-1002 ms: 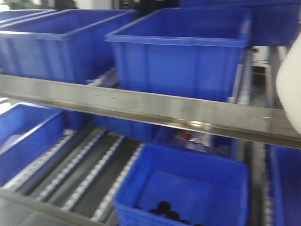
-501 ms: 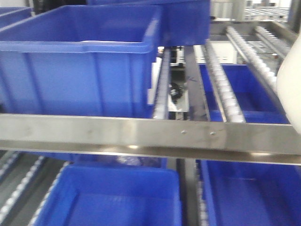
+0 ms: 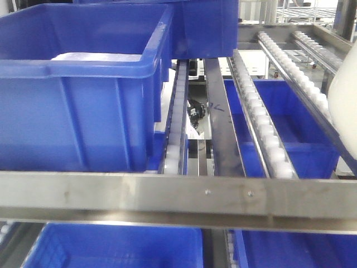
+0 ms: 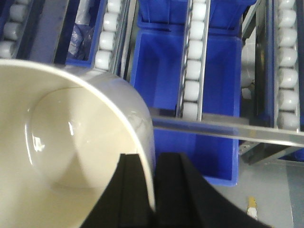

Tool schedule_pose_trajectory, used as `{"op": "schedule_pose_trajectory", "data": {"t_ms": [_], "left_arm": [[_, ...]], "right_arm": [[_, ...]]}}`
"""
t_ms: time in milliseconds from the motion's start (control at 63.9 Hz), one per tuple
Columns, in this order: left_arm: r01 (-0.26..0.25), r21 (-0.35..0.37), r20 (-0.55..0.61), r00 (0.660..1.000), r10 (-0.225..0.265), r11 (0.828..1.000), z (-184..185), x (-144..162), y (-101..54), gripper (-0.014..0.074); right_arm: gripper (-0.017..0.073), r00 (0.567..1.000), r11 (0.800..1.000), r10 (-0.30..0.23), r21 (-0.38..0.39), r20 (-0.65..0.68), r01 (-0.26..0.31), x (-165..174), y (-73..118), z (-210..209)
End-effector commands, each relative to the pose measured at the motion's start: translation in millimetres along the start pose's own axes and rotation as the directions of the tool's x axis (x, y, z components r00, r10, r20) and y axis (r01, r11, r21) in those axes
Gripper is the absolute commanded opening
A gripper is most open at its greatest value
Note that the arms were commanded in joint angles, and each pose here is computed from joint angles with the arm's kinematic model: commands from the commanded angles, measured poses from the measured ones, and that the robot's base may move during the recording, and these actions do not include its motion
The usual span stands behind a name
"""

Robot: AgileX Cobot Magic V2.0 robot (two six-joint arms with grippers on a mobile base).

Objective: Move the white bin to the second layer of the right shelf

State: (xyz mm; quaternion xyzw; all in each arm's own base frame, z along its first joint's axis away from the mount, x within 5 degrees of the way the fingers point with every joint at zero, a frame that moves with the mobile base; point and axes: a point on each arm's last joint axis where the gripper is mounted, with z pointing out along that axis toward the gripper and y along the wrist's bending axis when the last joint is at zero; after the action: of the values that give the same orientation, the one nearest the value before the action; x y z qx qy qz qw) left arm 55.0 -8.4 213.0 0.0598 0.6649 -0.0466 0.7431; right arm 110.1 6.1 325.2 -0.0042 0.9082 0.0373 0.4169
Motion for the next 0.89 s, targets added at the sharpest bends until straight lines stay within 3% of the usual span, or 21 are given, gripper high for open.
{"op": "schedule_pose_trajectory", "data": {"t_ms": [0, 877], "left_arm": [[0.011, -0.007, 0.067, 0.998, -0.010, 1.000, -0.9, 2.7, 0.5, 0.0085], [0.011, -0.007, 0.067, 0.998, -0.010, 1.000, -0.9, 2.7, 0.5, 0.0085]], "right_arm": [[0.0087, 0.995, 1.000, 0.005, -0.003, 0.102, -0.005, -13.7, 0.5, -5.2], [0.0087, 0.995, 1.000, 0.005, -0.003, 0.103, -0.005, -13.8, 0.5, -5.2]]}}
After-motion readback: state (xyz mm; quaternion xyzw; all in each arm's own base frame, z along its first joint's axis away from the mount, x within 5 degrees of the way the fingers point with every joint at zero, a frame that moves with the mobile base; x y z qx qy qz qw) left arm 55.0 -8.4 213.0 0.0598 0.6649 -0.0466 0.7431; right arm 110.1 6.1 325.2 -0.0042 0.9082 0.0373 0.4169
